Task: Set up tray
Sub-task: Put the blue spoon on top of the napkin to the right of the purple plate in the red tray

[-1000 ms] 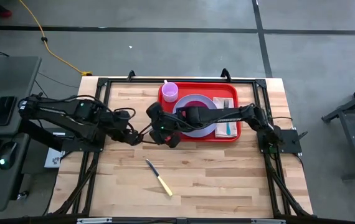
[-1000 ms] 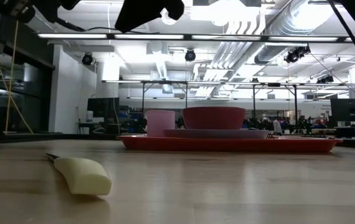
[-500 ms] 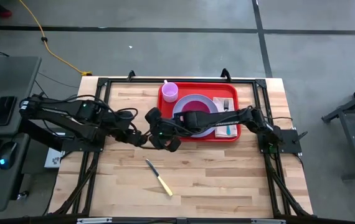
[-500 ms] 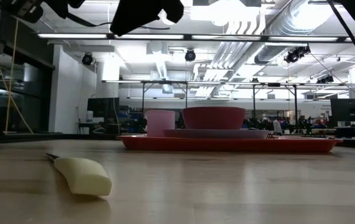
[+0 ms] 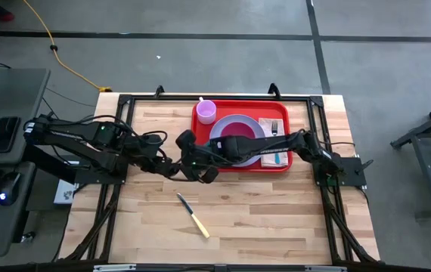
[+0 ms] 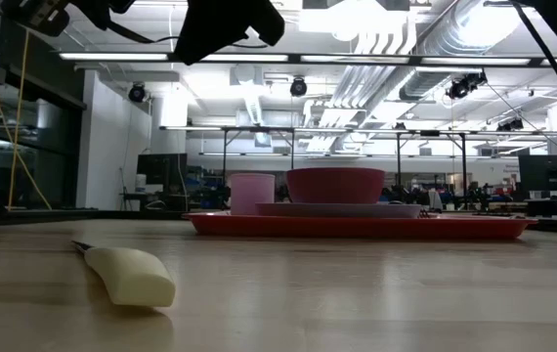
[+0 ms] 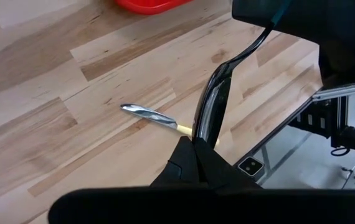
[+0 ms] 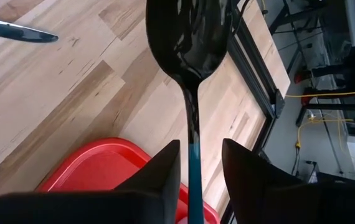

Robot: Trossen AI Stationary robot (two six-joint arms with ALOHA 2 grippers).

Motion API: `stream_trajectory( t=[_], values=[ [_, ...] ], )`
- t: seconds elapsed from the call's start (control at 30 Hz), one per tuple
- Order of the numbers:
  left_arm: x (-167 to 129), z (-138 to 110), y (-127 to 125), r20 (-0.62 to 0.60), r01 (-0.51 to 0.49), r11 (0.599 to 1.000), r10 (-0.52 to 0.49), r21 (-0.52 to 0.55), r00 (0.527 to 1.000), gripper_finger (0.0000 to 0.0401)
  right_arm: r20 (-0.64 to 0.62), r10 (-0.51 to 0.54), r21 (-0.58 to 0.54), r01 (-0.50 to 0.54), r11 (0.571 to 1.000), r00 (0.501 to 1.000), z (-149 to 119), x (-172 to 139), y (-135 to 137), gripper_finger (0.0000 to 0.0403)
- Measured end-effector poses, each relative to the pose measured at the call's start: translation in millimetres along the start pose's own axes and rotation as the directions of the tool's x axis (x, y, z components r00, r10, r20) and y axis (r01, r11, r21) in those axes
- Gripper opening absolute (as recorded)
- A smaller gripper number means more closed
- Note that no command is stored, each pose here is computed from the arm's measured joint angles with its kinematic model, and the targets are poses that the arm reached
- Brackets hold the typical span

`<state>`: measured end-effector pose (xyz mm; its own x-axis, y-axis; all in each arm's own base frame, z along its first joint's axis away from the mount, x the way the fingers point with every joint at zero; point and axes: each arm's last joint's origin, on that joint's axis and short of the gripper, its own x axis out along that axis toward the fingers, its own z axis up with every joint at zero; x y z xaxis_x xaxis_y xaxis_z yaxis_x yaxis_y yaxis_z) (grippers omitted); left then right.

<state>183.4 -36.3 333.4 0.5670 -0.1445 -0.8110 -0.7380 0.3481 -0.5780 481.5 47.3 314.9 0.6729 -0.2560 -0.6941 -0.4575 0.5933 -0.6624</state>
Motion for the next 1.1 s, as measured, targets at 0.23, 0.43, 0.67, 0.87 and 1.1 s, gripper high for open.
stream_trajectory(
  t=[0.23,0.43,0.67,0.87,1.1],
  values=[
    [0,1,0,0.022,-0.006,1.000,0.006,-0.003,1.000,0.0005,0.000,-0.005,-0.019,0.005,1.000,1.000,4,-2,3,0.0059],
    [1,1,1,0.025,-0.015,1.000,0.015,-0.003,1.000,0.0005,-0.015,-0.023,-0.024,0.022,0.999,1.000,6,-3,5,0.0023],
    [9,2,-2,0.019,-0.044,0.999,0.044,0.000,0.999,0.0005,-0.038,-0.029,-0.034,0.028,0.999,0.999,6,-3,7,0.0003],
    [10,2,-2,0.018,-0.048,0.999,0.048,-0.001,0.999,0.0005,-0.042,-0.030,-0.032,0.028,0.999,0.999,5,-3,7,0.0006],
    [10,2,-3,0.019,-0.049,0.999,0.049,-0.001,0.999,0.0004,-0.044,-0.028,-0.032,0.027,0.999,0.999,5,-3,7,0.0004]
  ],
)
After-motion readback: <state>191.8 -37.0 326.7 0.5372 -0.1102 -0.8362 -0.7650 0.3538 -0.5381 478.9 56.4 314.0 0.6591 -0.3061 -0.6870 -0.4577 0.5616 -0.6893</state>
